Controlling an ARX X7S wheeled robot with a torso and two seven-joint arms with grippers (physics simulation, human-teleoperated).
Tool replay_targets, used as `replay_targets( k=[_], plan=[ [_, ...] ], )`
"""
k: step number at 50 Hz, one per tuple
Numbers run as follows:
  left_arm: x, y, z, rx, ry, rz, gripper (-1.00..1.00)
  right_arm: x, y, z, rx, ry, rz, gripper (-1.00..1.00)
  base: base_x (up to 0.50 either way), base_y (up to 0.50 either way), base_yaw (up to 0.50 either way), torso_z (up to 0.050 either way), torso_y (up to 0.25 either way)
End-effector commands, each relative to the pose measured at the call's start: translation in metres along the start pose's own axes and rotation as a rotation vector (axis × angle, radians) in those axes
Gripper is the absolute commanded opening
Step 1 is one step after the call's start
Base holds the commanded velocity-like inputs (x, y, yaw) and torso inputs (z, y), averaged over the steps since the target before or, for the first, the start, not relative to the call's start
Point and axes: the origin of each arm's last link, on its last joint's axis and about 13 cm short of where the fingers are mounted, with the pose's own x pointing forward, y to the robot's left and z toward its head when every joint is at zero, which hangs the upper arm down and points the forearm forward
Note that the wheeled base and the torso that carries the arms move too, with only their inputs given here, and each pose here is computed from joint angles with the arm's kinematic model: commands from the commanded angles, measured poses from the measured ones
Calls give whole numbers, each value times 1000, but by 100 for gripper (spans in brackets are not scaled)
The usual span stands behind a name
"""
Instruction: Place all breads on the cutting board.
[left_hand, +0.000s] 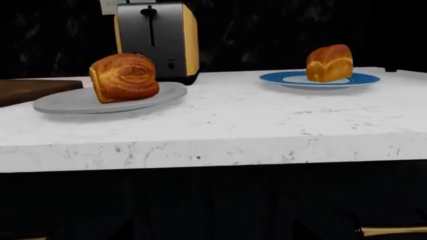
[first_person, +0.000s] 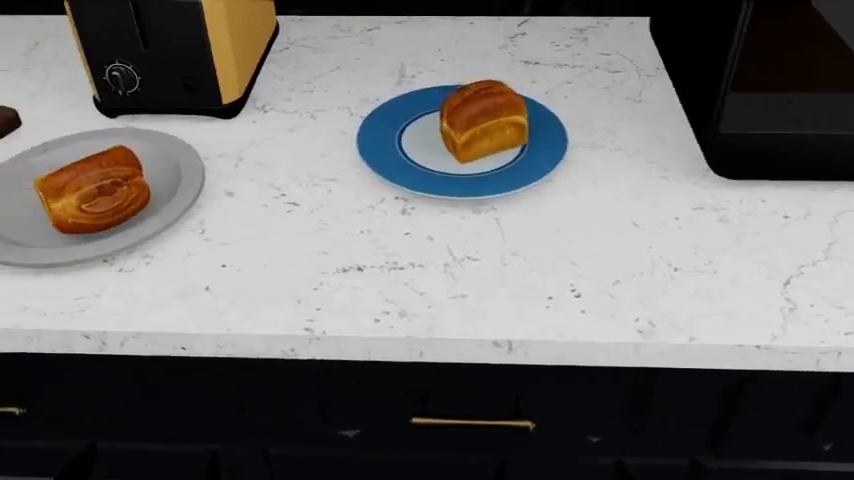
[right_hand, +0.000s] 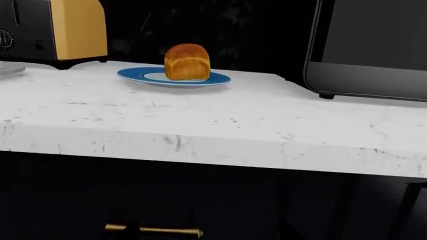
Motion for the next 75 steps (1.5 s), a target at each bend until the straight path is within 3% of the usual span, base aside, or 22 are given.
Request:
replay_targets(
  k=[1, 20, 22, 25, 27, 28, 33, 38, 40, 42, 49, 59, 61, 75],
  plan=[
    [0, 0, -1, 6, 2, -2, 100, 0, 1, 0, -8, -4, 9, 100, 0, 469, 0, 0, 0],
    [0, 0, -1, 18, 6, 11, 100, 0, 0, 0, 4, -6, 5, 100, 0, 270, 0, 0, 0],
    [-1, 0, -1, 78, 7, 59, 100, -1, 1, 2, 11, -14, 8, 100, 0, 0, 0, 0, 0],
    [-4, -3, 1, 85, -27, 21, 100, -1, 0, 3, 35, -15, 1, 100, 0, 0, 0, 0, 0],
    [-2, -3, 1, 58, 22, 32, 100, 0, 0, 9, 28, -19, 2, 100, 0, 0, 0, 0, 0],
    [-1, -1, 10, 18, 39, 34, 100, 0, -1, 16, 26, -28, 2, 100, 0, 0, 0, 0, 0],
    [8, 4, 77, 23, -6, 57, 100, 5, -8, 62, 5, -70, 0, 100, 0, 0, 0, 0, 0],
    [8, 5, 117, 58, -20, 31, 100, 11, -12, 101, -30, -114, 9, 100, 0, 0, 0, 0, 0],
    [6, 6, 133, 83, -87, 34, 100, 15, -15, 112, -53, -134, 10, 100, 0, 0, 0, 0, 0],
    [6, 6, 144, 38, -81, 10, 100, 16, -16, 126, -64, -152, 12, 100, 0, 0, 0, 0, 0],
    [-2, 11, 195, 39, -139, 5, 100, 14, -17, 171, -104, -213, 30, 100, 0, 0, 0, 0, 0],
    [-13, 12, 228, 66, -172, -24, 100, 5, -15, 201, -117, -255, 33, 100, 0, 0, 0, 0, 0],
    [-16, 14, 234, 24, -185, -36, 100, 4, -15, 208, -123, -263, 28, 100, 0, 0, 0, 0, 0],
    [-32, 20, 261, 22, -252, -28, 100, -6, -17, 228, -154, -304, 27, 100, 0, 0, 0, 0, 0]
  ],
)
